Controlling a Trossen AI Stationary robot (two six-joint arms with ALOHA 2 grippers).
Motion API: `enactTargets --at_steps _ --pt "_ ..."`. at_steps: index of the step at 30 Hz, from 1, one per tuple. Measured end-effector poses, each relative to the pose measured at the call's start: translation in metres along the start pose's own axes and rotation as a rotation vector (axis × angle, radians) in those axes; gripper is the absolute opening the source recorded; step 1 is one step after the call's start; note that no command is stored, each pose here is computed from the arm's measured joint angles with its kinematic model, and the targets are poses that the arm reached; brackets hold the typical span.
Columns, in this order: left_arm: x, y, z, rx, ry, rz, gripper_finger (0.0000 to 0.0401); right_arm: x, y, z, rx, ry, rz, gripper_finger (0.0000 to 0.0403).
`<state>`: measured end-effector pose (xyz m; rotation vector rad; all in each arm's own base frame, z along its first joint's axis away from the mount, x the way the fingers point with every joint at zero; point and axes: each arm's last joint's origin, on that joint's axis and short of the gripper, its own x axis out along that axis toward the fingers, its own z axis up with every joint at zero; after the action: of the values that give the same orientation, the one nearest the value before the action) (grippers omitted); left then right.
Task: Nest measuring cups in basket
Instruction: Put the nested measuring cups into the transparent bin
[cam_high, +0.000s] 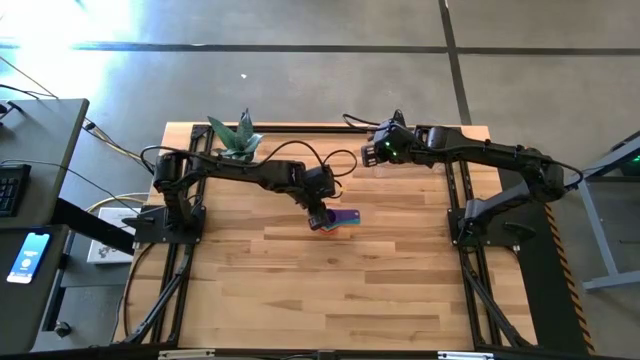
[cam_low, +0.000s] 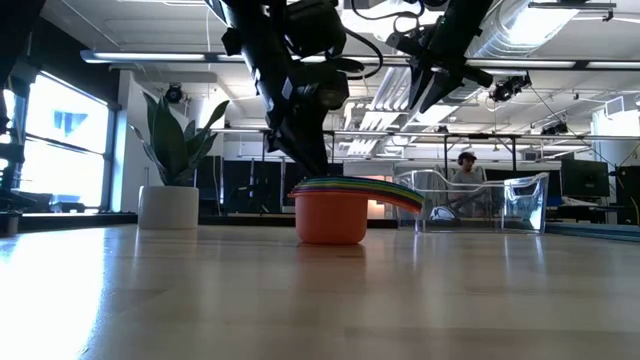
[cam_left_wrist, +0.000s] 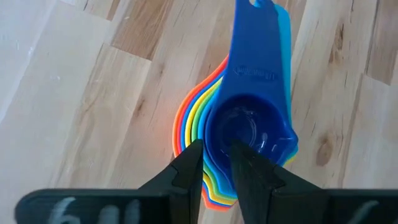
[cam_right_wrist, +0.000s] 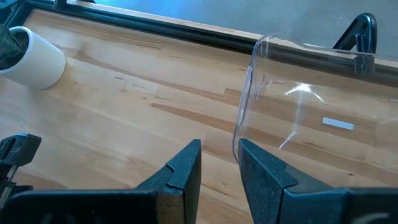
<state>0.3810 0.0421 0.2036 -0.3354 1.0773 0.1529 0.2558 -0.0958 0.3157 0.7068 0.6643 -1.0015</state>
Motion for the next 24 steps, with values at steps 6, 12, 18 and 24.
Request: enactTargets --at_steps 6,12,18,24 --pt "-0.008 0.001 0.001 -0.02 -0.008 -0.039 0.008 0.0 0.0 -0.001 -0.001 0.024 0.02 0.0098" --pt "-0.037 0.004 0.006 -0.028 -0.077 -0.056 0.0079 0.0 0.002 -0.002 -0.064 0.082 0.078 0.0098" --pt "-0.074 0.002 0.004 -0.026 -0.135 -0.067 0.0079 -0.001 0.004 -0.004 -0.162 0.135 0.147 0.0099" --pt "-0.11 0.002 -0.009 -0.031 -0.124 -0.036 0.0078 -0.003 0.008 -0.008 -0.291 0.172 0.222 0.0113"
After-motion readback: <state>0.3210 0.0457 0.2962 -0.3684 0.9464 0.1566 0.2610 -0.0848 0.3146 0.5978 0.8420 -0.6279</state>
